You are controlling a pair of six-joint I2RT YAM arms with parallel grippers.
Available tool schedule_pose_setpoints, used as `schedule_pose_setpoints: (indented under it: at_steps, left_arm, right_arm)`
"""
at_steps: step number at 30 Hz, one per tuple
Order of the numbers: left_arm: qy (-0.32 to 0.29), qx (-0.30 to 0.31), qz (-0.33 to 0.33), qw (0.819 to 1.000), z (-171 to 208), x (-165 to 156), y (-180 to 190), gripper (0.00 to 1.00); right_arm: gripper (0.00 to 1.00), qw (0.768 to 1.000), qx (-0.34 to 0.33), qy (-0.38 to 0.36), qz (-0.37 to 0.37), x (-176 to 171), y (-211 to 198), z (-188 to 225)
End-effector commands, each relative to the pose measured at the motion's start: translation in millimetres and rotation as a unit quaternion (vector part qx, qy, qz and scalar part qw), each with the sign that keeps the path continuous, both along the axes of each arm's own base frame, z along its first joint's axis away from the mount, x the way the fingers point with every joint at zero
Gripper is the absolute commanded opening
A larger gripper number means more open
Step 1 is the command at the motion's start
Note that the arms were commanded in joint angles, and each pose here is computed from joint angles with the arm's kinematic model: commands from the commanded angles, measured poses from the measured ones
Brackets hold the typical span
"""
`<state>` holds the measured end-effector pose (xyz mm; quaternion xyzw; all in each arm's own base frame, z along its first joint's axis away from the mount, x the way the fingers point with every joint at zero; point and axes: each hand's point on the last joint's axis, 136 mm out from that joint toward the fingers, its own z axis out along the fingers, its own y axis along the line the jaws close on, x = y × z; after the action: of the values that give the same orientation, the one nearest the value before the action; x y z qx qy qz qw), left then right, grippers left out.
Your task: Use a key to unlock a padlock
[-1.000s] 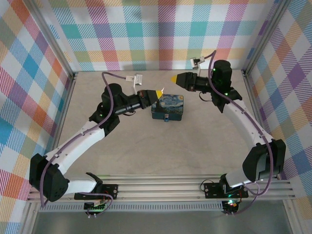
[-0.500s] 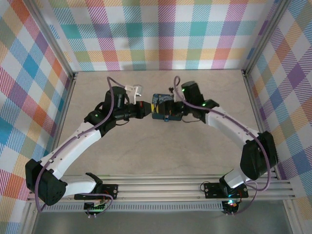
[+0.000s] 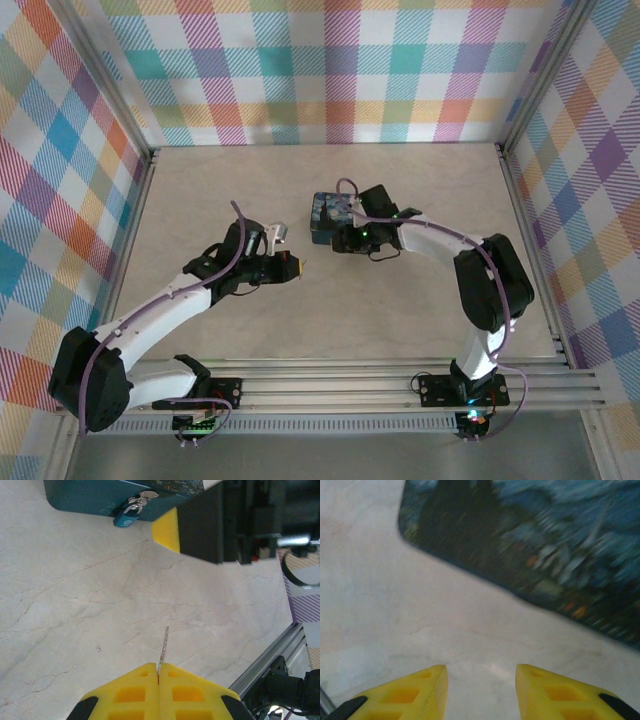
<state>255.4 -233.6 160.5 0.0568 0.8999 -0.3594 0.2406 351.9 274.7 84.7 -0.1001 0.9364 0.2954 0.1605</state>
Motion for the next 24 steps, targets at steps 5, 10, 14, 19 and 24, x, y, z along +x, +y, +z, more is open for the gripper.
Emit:
schedule_pose_setpoints:
  at_steps: [5,10,14,19,24]
  left_arm:
    - [-0.003,-0.001,0.027,1.0,-8.1,0.2,10.3,0.0]
    - [0.004,0.0,0.028,1.0,-15.1,-2.3,11.4,0.0]
    - [0.005,0.005,0.026,1.0,-18.5,-1.9,11.5,0.0]
    - [0.01,0.008,0.021,1.0,-24.7,-0.9,9.5,0.0]
    - [0.018,0.014,0.013,1.0,-33.8,-2.7,9.2,0.0]
  right_arm:
    - [0.4,1.0,-0.015,-0.015,0.0,27.9,-14.8,0.3]
    - [0.42,1.0,-0.013,-0.015,-0.012,25.4,-13.7,-4.3]
    - [0.47,0.998,-0.054,-0.038,-0.022,17.3,-15.5,-17.2]
    - [0.51,0.988,-0.12,-0.08,-0.049,18.6,-23.4,-32.7]
    - [0.51,0.983,-0.126,-0.124,-0.057,26.6,-16.0,-31.5]
